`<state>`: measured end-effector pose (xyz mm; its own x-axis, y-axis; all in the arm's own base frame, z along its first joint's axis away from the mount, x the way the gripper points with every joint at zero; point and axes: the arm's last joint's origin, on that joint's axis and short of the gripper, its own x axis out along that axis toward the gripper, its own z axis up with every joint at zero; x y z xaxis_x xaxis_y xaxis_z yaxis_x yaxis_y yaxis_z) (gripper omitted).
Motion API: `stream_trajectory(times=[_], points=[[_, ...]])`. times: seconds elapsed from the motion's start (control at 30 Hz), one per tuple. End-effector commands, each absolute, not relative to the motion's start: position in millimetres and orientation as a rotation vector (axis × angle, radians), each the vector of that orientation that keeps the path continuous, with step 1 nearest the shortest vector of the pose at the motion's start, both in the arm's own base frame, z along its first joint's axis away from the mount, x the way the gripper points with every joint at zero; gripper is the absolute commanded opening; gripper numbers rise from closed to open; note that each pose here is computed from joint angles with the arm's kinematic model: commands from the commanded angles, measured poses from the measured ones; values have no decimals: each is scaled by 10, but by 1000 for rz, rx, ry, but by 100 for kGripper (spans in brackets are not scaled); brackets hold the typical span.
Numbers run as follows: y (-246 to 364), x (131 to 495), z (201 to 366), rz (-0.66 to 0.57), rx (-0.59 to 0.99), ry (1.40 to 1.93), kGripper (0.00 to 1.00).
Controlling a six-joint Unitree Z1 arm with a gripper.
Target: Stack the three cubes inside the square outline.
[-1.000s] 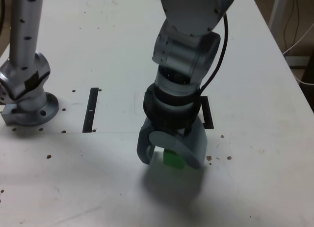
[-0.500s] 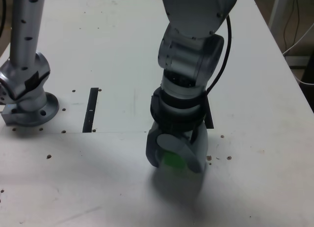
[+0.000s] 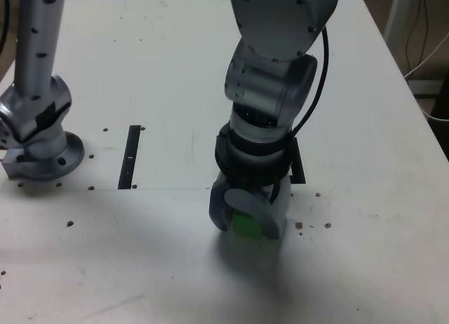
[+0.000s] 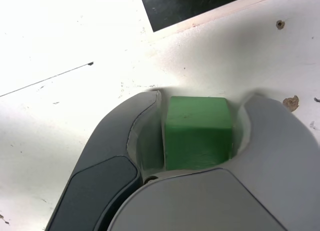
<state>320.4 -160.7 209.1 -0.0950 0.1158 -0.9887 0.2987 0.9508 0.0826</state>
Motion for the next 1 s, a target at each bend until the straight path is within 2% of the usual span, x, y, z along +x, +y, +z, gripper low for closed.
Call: stream_trajectory(times=[0.0, 0.27, 0.5, 0.6, 0.77, 0.97], points=[[-1604, 3217, 2070, -156, 320, 1670, 37], [-1604, 3205, 2095, -165, 309, 1667, 26], [-1587, 3156, 2233, -175, 294, 1664, 24], [-1576, 3148, 2432, -170, 300, 1653, 24], [-1466, 3146, 2889, -130, 314, 1632, 24], [-1132, 3217, 3282, -95, 264, 1604, 24]])
